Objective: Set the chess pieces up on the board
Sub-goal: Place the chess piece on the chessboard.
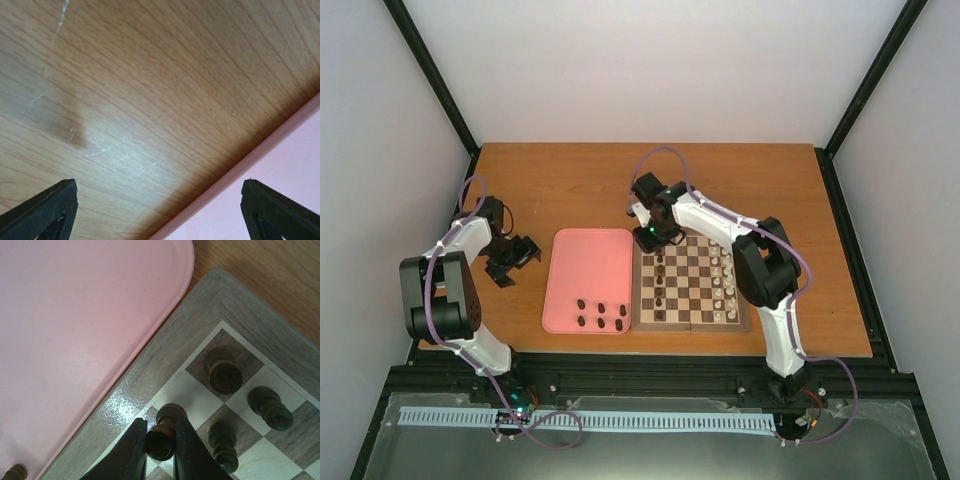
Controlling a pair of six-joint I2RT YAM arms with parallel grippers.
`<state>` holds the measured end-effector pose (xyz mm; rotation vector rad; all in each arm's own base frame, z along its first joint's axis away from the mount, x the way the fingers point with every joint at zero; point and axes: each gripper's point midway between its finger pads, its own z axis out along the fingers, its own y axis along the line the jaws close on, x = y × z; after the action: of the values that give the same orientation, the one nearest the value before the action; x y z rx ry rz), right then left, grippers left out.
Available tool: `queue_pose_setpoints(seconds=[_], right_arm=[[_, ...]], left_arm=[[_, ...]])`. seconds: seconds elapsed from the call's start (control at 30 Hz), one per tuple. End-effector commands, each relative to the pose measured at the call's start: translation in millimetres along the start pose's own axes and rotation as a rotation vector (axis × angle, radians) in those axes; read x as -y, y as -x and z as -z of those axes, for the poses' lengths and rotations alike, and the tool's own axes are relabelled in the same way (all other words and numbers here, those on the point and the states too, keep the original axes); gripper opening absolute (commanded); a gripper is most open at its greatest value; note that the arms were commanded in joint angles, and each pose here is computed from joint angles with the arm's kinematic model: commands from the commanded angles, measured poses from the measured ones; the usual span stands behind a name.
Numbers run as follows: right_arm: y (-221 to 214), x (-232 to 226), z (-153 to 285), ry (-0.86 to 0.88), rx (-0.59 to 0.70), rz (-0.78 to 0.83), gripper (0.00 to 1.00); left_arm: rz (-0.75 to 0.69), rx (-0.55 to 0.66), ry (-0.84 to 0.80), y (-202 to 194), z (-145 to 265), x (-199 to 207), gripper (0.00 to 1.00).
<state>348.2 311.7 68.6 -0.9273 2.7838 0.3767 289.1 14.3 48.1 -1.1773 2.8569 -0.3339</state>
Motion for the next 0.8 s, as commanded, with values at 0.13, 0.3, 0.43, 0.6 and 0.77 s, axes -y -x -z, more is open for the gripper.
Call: queue_pose_setpoints(seconds=[0.13,0.3,0.43,0.6,0.77], right_arm=[[6.4,4.7,-5.4,0.009,0.008,-0.015,0.11],[7.7,5.8,-5.1,0.008,0.013,-0.017,0.12],[9.4,6.8,-3.4,0.006,0.021,-0.015,0.15],[10.9,6.2,-2.5,0.016,0.024,-0.017,0.14],[8.6,1.8,7.3,0.032,0.036,-0.023,0.03]], left_arm=[[-0.008,0.013,-0.005,7.7,2.8,3.8,1.00],[-0.007,0.013,-0.003,8.3,2.5,3.5,1.00],[-0.008,0.014,-0.005,8.8,3.2,4.4,1.00],[-0.008,0.012,-0.005,8.8,2.5,4.8,1.00],[-0.008,0.012,-0.005,7.6,2.8,3.8,1.00]])
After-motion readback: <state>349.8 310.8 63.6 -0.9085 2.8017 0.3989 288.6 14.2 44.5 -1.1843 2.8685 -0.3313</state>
